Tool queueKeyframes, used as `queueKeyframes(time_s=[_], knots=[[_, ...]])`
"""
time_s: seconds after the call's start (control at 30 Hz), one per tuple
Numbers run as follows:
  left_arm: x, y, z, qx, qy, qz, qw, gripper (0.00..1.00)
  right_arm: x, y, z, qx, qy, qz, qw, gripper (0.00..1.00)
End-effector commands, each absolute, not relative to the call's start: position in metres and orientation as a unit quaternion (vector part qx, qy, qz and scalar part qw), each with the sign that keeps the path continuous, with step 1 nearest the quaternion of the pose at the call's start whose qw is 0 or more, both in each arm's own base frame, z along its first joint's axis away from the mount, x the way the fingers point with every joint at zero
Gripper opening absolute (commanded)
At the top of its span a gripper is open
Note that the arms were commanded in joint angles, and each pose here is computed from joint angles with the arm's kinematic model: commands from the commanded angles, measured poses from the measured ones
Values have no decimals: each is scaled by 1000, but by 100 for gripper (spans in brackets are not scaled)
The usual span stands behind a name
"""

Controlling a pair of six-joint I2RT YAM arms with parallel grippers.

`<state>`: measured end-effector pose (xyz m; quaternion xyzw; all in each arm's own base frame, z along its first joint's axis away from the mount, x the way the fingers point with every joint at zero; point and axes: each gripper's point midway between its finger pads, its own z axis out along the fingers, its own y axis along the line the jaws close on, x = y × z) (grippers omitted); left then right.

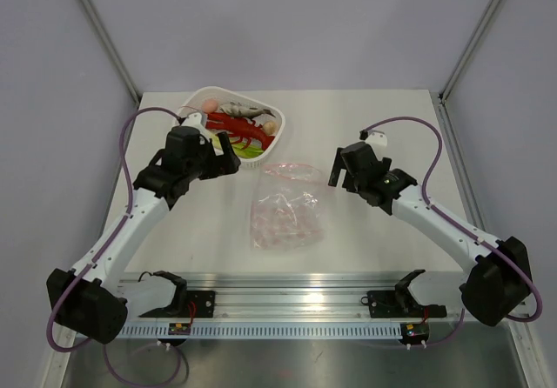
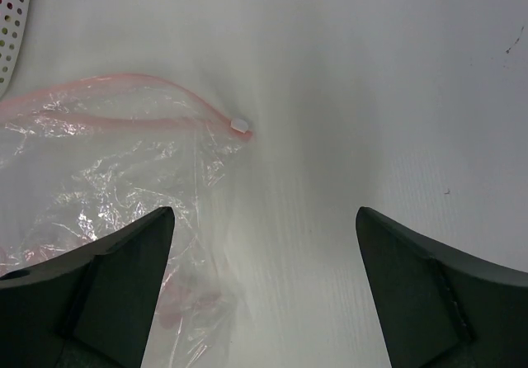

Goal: Place the food in the zip-top bag and seal the zipper
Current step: Move the zipper food storage bag to the center of the board.

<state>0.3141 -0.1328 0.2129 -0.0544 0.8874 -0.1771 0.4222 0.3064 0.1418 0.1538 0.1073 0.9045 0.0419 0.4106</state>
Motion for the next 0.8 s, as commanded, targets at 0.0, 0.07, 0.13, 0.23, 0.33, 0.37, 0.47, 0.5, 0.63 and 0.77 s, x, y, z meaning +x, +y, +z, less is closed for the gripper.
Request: queueKeyframes(time_s=[0.0, 0.07, 0.13, 0.23, 0.33, 0.37, 0.47, 0.5, 0.63, 0.77], knots=[[318, -144, 233, -33, 866, -210, 452, 99, 310, 149, 155, 109, 900, 56, 418, 99], [319, -142, 233, -37, 867, -204, 453, 99, 308, 150, 153, 100, 903, 58, 414, 99], [319, -141, 232, -38, 870, -200, 449, 99, 308, 151, 152, 95, 903, 60, 414, 100], [320, -139, 230, -46, 876, -192, 440, 99, 306, 157, 152, 82, 903, 78, 414, 99], [320, -132, 225, -65, 882, -174, 433, 99, 307, 164, 153, 74, 901, 99, 417, 99], [321, -129, 224, -69, 883, -168, 434, 99, 307, 166, 153, 73, 900, 103, 417, 99], [314, -134, 220, -38, 889, -174, 423, 99, 307, 178, 155, 59, 902, 127, 408, 99], [310, -141, 219, -21, 891, -187, 412, 99, 306, 181, 154, 54, 903, 134, 406, 99], [291, -157, 190, 13, 915, -182, 360, 99, 300, 200, 149, 37, 906, 175, 384, 99], [265, -187, 159, 18, 922, -225, 315, 99, 301, 199, 142, 44, 912, 164, 374, 99]])
